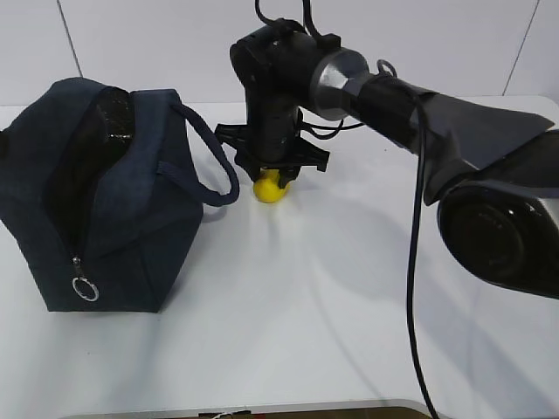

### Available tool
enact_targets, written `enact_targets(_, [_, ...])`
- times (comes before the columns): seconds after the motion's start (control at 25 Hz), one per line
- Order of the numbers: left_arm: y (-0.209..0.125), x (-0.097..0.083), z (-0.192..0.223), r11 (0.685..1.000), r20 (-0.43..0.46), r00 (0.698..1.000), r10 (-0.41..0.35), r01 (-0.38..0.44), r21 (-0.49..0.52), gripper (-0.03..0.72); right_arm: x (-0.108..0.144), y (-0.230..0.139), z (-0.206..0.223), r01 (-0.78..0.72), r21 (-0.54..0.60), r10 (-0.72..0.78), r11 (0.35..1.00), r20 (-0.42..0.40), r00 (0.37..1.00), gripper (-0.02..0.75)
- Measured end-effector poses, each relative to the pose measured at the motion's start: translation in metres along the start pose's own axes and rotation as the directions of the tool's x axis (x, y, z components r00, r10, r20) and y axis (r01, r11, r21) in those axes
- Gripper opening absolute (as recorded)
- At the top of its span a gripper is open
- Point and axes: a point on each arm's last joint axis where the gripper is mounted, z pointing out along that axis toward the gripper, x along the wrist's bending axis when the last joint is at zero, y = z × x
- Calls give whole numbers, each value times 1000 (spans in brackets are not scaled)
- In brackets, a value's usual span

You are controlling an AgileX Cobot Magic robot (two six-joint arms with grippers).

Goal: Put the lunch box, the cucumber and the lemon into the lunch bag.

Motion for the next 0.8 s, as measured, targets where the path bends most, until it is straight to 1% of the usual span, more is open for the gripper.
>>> enact_targets(0.24, [0,0,0,1000,0,1000,0,0,0,11,-1,0,0,1,5,-1,1000,10,1000,351])
enact_targets(0.36, [0,0,0,1000,0,1000,0,0,0,11,-1,1,-3,25,5,-25,1000,11,1000,349])
enact_targets(0.68, [0,0,0,1000,-1,1000,0,0,-1,11,7,20,-38,151,-102,-157,983,-55,986,344])
enact_targets(0.8, [0,0,0,1000,-2,1000,0,0,-3,11,12,22,-50,192,-115,-204,975,-103,974,344])
